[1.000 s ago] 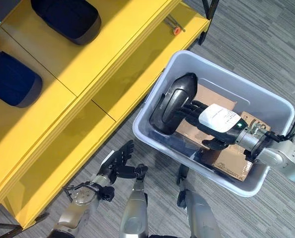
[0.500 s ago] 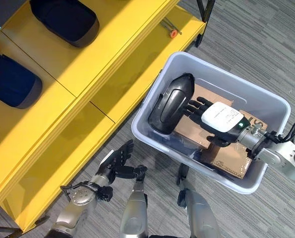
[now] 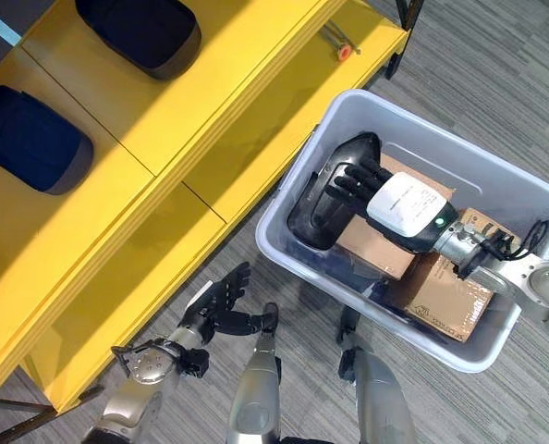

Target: Move parts from the plastic box to the shelf.

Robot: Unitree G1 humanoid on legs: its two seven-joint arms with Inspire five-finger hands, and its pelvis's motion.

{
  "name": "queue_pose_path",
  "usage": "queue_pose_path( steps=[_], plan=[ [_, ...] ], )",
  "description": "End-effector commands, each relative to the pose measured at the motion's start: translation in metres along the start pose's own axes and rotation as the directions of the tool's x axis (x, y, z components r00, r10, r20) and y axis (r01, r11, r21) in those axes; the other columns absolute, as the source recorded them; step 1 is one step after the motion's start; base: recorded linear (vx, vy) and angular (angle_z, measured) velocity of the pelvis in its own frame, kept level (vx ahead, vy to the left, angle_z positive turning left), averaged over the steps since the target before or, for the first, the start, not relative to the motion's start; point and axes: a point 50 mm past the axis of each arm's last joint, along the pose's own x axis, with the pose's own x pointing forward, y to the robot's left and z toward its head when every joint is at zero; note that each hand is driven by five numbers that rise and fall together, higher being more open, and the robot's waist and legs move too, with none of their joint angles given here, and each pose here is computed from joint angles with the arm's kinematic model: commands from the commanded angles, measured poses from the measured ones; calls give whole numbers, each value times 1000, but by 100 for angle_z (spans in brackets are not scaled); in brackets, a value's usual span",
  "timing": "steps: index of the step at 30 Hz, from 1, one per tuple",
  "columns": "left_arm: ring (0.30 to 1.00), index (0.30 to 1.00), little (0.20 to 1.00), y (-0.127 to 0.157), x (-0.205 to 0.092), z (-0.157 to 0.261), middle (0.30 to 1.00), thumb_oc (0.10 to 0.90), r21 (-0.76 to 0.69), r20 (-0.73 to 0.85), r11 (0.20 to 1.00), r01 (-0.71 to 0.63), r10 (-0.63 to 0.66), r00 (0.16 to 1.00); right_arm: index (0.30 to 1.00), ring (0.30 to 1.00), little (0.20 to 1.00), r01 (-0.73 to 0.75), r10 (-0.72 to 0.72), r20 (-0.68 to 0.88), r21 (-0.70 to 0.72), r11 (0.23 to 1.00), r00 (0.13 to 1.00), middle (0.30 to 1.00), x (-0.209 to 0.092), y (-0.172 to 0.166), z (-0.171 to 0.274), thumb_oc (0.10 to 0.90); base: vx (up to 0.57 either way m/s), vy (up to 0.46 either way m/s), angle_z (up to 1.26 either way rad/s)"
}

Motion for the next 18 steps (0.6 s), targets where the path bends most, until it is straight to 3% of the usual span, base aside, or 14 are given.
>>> queue_pose_path(
  steps=[1,10,13,18],
  plan=[
    [1000,1000,1000,-12,-7,17,1000,900,45,106,996,78,-83,991,1000,1000,1000,258,-258,13,-88,962,966,1000,15,-53,-17,900,14,-2,10],
    [1000,1000,1000,-6,-4,20,1000,900,36,106,998,54,-57,993,1000,1000,1000,162,-163,-9,-60,985,987,1000,19,-35,-9,900,8,-5,2],
    [1000,1000,1000,-8,-4,21,1000,900,53,99,996,69,-74,992,1000,1000,1000,63,-67,-78,-56,996,995,1000,21,-20,-14,900,32,-32,0],
    [1000,1000,1000,-6,-4,23,1000,900,52,97,997,54,-59,993,1000,1000,1000,59,-61,-156,-19,998,986,1000,19,-13,-22,900,7,-20,4]
  ],
)
